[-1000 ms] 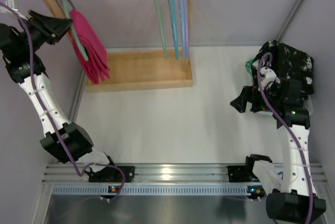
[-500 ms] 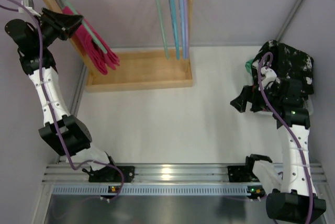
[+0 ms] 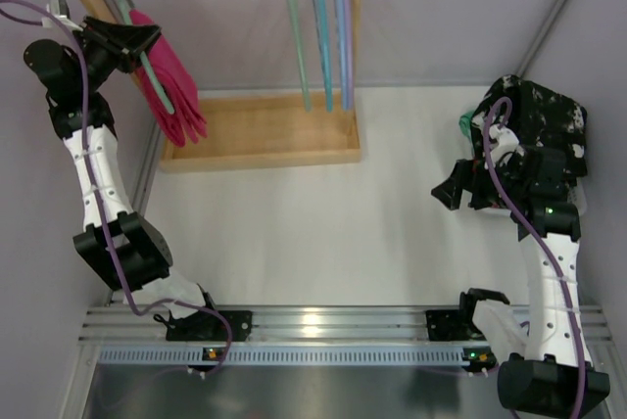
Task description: Remove the trousers from the hanger
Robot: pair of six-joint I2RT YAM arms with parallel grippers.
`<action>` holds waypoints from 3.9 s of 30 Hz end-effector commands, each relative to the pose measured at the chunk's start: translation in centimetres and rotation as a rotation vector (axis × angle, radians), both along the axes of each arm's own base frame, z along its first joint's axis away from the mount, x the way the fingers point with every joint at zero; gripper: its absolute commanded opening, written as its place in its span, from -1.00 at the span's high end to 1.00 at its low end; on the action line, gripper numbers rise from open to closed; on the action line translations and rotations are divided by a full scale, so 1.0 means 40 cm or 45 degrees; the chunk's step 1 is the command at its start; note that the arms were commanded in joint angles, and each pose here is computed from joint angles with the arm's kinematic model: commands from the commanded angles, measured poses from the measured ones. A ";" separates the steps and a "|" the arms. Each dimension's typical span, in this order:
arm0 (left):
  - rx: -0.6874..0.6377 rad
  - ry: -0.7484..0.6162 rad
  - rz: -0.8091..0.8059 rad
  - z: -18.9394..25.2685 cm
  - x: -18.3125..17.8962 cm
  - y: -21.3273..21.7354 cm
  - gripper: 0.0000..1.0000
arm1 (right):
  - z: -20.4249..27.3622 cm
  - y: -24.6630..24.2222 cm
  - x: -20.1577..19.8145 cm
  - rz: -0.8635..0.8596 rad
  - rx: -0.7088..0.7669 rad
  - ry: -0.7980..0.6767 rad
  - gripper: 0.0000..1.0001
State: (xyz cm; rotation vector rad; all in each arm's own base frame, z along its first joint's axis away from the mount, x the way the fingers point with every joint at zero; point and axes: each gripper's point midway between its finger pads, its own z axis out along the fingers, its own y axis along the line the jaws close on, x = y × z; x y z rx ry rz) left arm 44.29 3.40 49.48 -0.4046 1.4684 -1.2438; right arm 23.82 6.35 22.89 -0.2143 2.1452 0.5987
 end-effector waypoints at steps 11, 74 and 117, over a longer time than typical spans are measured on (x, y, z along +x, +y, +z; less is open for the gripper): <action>0.017 -0.170 -0.044 0.090 -0.053 0.008 0.13 | 0.024 -0.008 0.015 -0.008 -0.009 -0.083 -0.99; -0.613 -0.149 -0.036 0.141 -0.451 -0.226 1.00 | 0.632 0.711 0.045 0.564 0.205 -1.252 -0.99; -0.697 -0.069 -0.133 0.197 -0.495 -0.255 1.00 | 0.480 1.167 -0.019 0.372 0.381 -1.335 -0.05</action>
